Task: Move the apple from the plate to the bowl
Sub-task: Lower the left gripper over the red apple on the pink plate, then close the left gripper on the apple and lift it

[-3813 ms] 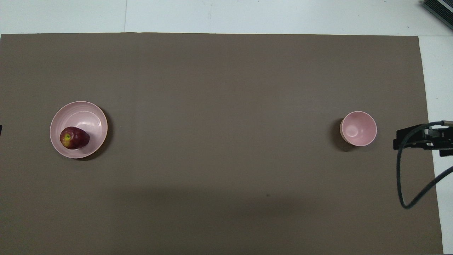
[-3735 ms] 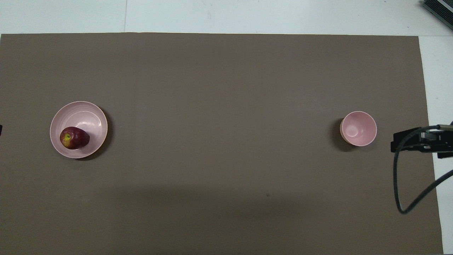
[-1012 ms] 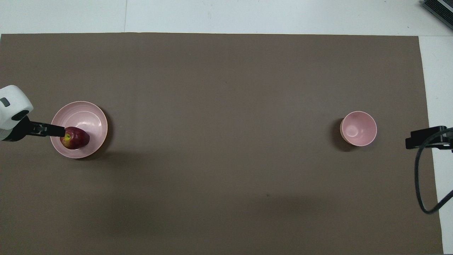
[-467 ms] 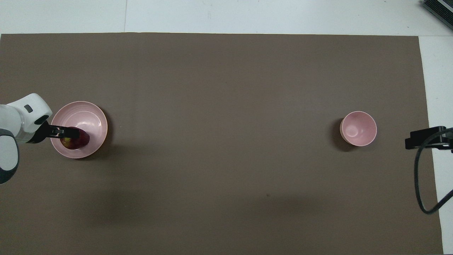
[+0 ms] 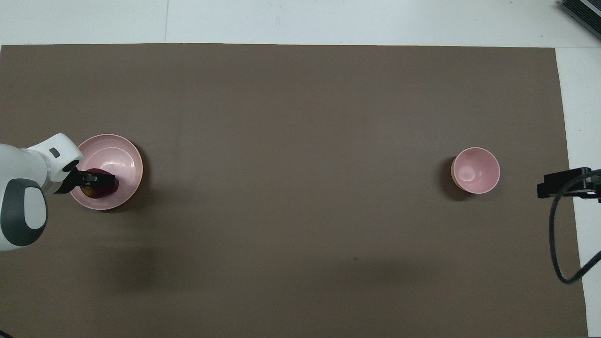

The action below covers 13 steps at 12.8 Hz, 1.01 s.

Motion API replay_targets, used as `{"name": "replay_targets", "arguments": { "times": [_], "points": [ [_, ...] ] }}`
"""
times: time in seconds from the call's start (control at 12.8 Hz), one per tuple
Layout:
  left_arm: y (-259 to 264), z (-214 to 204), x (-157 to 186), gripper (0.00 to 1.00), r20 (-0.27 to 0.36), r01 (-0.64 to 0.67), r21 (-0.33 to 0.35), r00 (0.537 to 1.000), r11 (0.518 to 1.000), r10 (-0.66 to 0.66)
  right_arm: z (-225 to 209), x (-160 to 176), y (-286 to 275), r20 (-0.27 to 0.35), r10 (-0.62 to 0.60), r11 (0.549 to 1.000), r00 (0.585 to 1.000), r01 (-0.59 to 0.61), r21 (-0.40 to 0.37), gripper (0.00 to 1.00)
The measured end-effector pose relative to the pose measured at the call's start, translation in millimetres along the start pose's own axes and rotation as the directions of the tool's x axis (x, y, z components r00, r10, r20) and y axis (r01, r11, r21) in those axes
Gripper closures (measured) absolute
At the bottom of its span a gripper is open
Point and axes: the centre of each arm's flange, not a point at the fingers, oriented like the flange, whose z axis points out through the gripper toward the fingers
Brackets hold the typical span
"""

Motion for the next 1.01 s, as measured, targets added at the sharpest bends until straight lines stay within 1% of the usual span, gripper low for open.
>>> {"name": "replay_targets", "arguments": {
  "times": [0.23,0.39,0.7,0.93,1.01],
  "points": [
    [0,2,0,0.0,0.0,0.016,-0.002,1.0,1.0,-0.016,0,0,0,0.0,0.0,1.0,1.0,0.0,0.0,0.0],
    [2,0,0,0.21,-0.003,0.022,-0.002,1.0,1.0,-0.022,0,0,0,0.0,0.0,1.0,1.0,0.0,0.0,0.0],
    [4,-2,2,0.21,-0.01,0.02,-0.001,1.0,1.0,-0.02,0,0,0,0.001,0.0,1.0,1.0,0.0,0.0,0.0],
    [6,-32,21,0.21,-0.058,0.009,0.006,0.998,1.0,-0.009,0,0,0,0.0,-0.003,1.0,1.0,0.003,0.0,0.0],
    [12,-49,27,0.21,-0.053,-0.003,0.002,0.999,1.0,0.003,0,0,-1,0.0,-0.015,1.0,1.0,0.015,0.0,0.0]
  ]
}}
